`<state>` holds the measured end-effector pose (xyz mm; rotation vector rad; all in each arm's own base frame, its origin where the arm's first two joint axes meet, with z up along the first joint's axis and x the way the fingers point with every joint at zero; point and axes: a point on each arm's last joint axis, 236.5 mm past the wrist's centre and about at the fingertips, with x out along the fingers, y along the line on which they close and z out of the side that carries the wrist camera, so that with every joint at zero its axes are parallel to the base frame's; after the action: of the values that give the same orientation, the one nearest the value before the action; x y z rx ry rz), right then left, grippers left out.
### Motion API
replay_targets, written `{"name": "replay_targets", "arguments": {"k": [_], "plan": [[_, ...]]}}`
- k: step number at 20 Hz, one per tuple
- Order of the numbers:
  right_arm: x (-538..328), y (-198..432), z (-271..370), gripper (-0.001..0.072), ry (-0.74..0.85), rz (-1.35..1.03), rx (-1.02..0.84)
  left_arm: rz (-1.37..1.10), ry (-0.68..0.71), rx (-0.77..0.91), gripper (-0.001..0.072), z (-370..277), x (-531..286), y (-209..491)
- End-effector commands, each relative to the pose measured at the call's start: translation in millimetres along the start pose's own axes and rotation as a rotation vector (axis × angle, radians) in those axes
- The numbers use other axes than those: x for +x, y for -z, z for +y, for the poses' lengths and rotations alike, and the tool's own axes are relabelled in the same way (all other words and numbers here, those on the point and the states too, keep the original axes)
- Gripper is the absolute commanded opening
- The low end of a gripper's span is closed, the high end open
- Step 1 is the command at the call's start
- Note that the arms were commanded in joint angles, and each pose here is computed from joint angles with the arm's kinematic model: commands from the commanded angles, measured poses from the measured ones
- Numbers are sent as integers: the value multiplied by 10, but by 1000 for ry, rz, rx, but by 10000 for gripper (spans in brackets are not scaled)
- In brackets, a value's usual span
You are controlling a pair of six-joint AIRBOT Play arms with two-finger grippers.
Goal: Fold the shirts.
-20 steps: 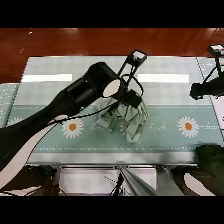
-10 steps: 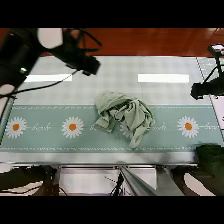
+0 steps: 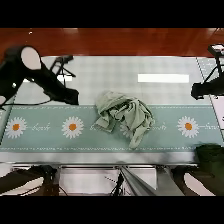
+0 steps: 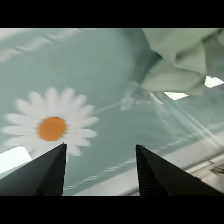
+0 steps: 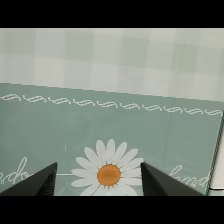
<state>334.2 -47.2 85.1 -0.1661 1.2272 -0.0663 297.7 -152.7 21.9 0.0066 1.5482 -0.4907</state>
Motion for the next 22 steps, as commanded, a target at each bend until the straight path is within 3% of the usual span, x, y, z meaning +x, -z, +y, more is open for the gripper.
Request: {"name": "replay_targets", "arguments": {"k": [1, 6, 20, 21, 22], "plan": [[-3, -2, -48, 597, 21, -1, -5, -10, 278, -87, 530, -212, 501, 180], [-3, -32, -50, 597, 22, -14, -5, -27, 434, -131, 549, -347, 856, 163], [-5, 49, -100, 596, 43, 21, -10, 32, 563, -224, 546, -739, 1532, -136], [-6, 56, -108, 597, 46, 24, -11, 41, 559, -209, 541, -764, 1548, -128], [-7, 67, -125, 596, 54, 28, -13, 58, 550, -191, 450, -759, 1555, -93]]}}
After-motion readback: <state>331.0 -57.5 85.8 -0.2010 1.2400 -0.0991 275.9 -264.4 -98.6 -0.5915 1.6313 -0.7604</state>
